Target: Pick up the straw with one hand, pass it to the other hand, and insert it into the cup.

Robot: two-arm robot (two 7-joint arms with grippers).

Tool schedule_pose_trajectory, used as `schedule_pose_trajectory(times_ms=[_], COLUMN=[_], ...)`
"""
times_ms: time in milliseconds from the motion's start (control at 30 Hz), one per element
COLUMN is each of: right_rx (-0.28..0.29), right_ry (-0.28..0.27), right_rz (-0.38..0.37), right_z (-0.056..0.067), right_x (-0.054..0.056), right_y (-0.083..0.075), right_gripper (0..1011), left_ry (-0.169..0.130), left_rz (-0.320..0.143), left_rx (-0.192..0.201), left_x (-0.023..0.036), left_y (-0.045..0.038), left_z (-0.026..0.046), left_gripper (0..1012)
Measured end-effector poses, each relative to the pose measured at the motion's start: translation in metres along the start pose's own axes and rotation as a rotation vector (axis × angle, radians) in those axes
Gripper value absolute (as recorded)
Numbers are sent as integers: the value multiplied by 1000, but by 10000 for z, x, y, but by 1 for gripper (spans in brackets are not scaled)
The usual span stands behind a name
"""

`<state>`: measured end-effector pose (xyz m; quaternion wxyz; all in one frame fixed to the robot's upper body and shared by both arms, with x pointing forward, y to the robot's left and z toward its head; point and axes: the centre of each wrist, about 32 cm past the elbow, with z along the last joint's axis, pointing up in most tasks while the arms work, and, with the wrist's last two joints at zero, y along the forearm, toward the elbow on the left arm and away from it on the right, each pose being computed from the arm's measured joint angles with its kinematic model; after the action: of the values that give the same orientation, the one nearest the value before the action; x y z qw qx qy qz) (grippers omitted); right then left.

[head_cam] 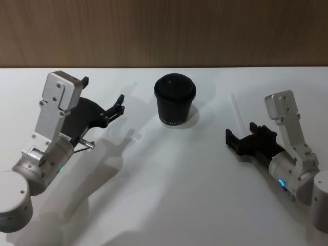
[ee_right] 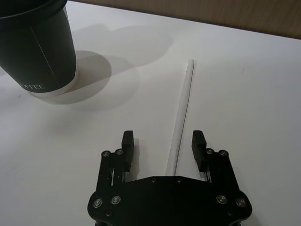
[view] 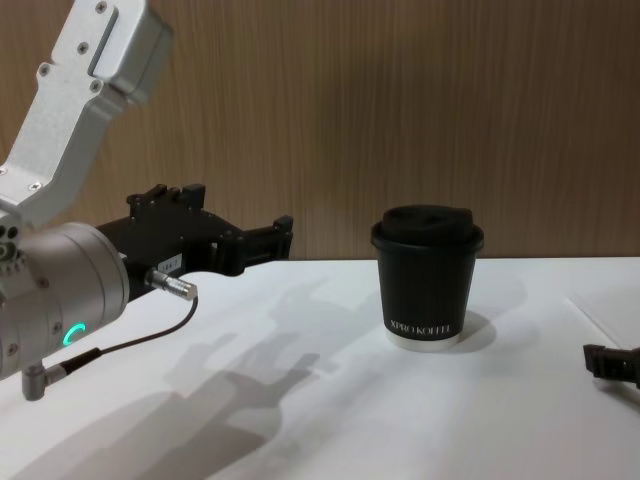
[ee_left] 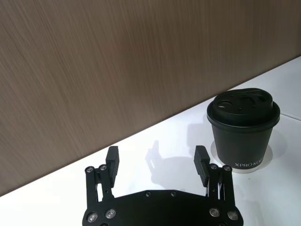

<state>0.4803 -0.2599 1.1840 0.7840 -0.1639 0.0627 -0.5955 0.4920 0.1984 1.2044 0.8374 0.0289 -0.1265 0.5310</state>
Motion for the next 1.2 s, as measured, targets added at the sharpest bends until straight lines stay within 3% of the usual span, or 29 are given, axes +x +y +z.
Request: schedule_pose_trajectory(times_ms=[733,1200], right_rx=[-8,-3], right_ry=[-6,-15], right_rz=[-3,-7], right_z=[-5,-6], right_x=[-5,-7], right_y=[6,6], right_gripper=[66,9], left_ry=[0,0], left_rz=[0,0], left_rx=[0,0], left_x=[0,0], left_y=[0,0], left_z=[0,0], left_gripper=[1003,1003])
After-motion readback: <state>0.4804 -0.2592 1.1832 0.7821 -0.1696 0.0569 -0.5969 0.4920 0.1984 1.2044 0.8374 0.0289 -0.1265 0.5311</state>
